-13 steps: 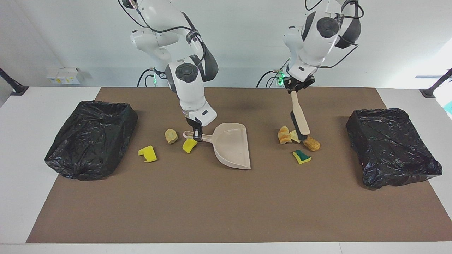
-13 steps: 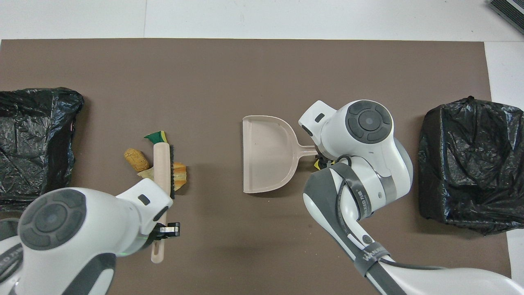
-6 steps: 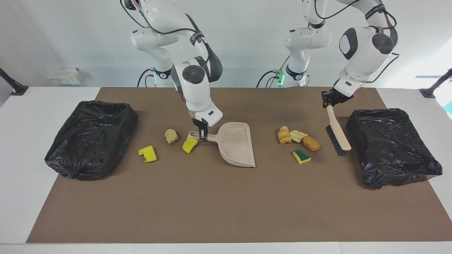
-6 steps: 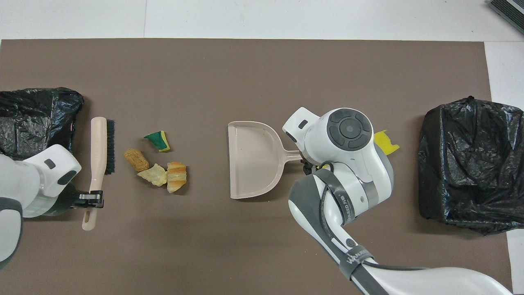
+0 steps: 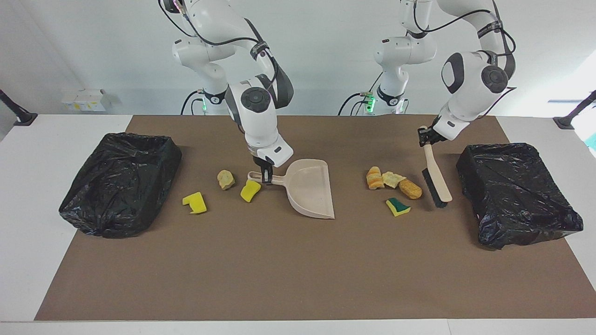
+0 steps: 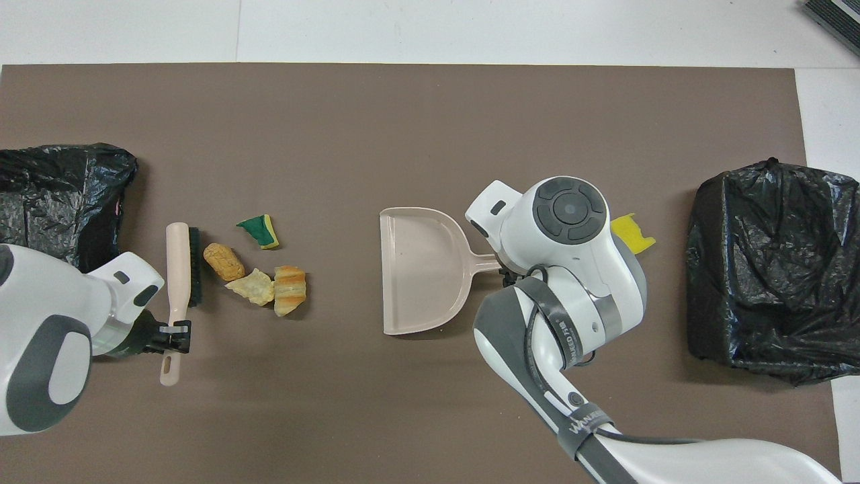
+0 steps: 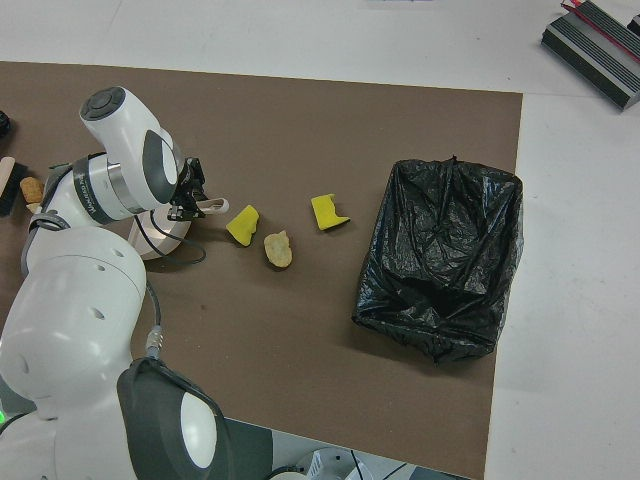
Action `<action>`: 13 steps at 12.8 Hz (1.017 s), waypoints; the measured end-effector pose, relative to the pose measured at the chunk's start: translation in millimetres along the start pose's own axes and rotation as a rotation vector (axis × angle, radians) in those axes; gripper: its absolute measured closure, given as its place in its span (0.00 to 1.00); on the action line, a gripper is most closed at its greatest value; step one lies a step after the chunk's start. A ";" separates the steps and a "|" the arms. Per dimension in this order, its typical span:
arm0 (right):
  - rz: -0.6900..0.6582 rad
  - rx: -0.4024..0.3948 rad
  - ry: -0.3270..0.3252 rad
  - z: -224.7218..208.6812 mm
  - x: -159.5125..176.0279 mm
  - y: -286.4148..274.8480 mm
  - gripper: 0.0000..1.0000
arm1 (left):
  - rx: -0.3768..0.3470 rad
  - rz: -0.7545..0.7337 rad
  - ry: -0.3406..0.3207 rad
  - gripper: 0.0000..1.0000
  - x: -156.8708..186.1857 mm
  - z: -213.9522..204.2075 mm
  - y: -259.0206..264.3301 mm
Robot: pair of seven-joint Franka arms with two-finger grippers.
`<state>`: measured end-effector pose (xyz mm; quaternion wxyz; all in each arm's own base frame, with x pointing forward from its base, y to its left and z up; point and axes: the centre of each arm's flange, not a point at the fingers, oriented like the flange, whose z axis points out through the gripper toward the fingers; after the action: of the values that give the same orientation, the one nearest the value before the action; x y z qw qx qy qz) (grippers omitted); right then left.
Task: Sweep and dump trash in bin
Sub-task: 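Sweep the bread pieces into the dustpan with the left gripper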
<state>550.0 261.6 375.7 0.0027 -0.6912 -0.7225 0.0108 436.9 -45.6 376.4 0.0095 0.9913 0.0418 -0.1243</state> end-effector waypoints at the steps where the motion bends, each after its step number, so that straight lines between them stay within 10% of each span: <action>1: -0.004 -0.001 -0.004 -0.4 0.6 -0.4 0.68 | 0.010 -0.011 -0.002 0.74 -4.2 2.8 18.5; 13: 0.041 -0.015 -0.039 8.8 46.8 -20.4 0.68 | -0.130 0.063 0.029 0.74 -93.0 48.4 218.9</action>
<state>527.4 307.3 366.8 -0.0169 -0.7055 -0.7083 0.0192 353.9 -272.6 354.4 0.0770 0.9912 0.0186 -0.1064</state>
